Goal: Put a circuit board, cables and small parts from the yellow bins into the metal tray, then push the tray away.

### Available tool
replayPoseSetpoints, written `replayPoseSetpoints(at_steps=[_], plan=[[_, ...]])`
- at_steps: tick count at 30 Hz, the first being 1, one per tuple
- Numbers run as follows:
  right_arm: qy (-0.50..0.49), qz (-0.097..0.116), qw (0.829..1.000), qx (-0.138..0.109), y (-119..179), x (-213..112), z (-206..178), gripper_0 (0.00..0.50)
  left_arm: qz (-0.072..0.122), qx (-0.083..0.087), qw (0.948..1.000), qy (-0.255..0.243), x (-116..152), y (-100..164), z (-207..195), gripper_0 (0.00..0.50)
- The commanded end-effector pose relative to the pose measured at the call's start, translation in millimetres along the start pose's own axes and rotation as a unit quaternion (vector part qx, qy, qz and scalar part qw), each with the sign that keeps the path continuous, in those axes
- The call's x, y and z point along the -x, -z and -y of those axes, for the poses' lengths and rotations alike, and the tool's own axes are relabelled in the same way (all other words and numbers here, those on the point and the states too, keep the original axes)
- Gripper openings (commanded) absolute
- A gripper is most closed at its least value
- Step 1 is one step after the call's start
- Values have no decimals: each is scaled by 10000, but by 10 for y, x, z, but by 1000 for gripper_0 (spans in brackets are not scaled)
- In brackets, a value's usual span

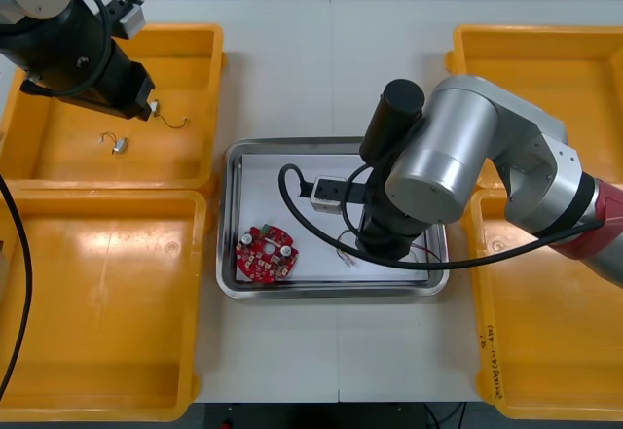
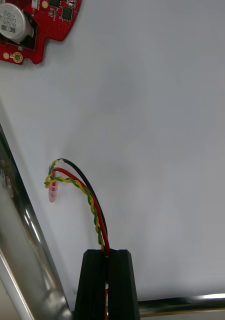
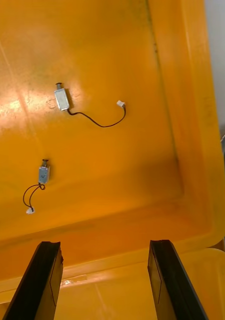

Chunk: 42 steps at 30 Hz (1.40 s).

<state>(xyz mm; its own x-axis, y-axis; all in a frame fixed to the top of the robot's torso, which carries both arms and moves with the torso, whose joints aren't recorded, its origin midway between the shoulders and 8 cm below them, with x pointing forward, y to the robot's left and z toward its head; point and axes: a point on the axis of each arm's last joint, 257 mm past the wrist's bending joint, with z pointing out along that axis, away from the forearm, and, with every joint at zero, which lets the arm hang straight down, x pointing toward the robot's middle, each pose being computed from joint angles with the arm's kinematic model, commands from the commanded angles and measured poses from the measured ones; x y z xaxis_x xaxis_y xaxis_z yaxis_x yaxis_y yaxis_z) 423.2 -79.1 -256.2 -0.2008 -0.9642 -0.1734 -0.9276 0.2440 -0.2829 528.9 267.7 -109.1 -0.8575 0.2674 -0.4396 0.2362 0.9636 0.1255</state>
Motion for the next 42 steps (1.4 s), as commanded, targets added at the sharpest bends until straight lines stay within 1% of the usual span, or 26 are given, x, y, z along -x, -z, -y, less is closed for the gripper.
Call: replayPoseSetpoints(at_steps=[1, 5, 8, 11, 13, 15, 20, 23, 25, 26, 27, 28, 29, 30, 31, 32, 33, 34, 39, 42], plan=[[627, 47, 9977, -250, 22, 175, 19, 0, 211, 206, 9989, -362, 174, 282, -384, 500], [754, -26, 9969, -221, -14, 135, -17, 0, 93, 205, 9981, -568, 138, 254, -491, 500], [857, -114, 9961, -161, -50, 74, -62, 0, -27, 221, 9960, -867, 108, 224, -572, 500], [925, -145, 9955, -139, -70, 54, -92, 0, -73, 210, 9944, -1032, 100, 214, -624, 500], [982, -191, 9949, -161, -95, 32, -100, 0, -43, 201, 9930, -1167, 118, 193, -658, 500], [1011, -205, 9944, -222, -113, 26, -80, 0, 4, 233, 9906, -1346, 145, 174, -698, 500], [1026, -165, 9940, -329, -137, 40, -42, 0, 91, 326, 9828, -1814, 208, 127, -775, 500], [1028, -174, 9936, -431, -129, 49, 8, 0, 107, 358, 9793, -1992, 225, 92, -804, 500], [1031, -183, 9935, -447, -132, 48, 6, 1, 112, 356, 9774, -2081, 230, 68, -817, 500], [1016, -197, 9935, -469, -138, 38, 19, 27, 123, 357, 9760, -2143, 238, 48, -828, 500], [1021, -192, 9935, -464, -142, 38, 14, 38, 126, 344, 9757, -2159, 237, 40, -831, 500], [1018, -189, 9936, -462, -139, 43, 13, 110, 130, 344, 9748, -2200, 237, 17, -841, 500], [1018, -191, 9935, -469, -139, 42, 17, 233, 116, 339, 9752, -2186, 230, -10, -857, 500], [1013, -197, 9936, -459, -146, 36, 8, 272, 98, 318, 9755, -2174, 218, -31, -861, 500], [1001, -184, 9937, -465, -143, 42, 13, 325, 103, 287, 9758, -2165, 220, -57, -862, 500], [1006, -196, 9937, -460, -146, 36, 8, 415, 130, 272, 9759, -2159, 230, -83, -859, 500], [1001, -184, 9937, -465, -143, 42, 13, 465, 128, 268, 9763, -2145, 227, -97, -865, 500], [1006, -198, 9936, -467, -146, 36, 12, 500, 106, 227, 9768, -2129, 211, -132, -867, 500], [1006, -200, 9936, -474, -145, 35, 15, 500, 144, 145, 9779, -2079, 219, -242, -869, 500], [999, -192, 9935, -504, -137, 47, 32, 500, 115, 86, 9785, -2055, 195, -327, -855, 500]])
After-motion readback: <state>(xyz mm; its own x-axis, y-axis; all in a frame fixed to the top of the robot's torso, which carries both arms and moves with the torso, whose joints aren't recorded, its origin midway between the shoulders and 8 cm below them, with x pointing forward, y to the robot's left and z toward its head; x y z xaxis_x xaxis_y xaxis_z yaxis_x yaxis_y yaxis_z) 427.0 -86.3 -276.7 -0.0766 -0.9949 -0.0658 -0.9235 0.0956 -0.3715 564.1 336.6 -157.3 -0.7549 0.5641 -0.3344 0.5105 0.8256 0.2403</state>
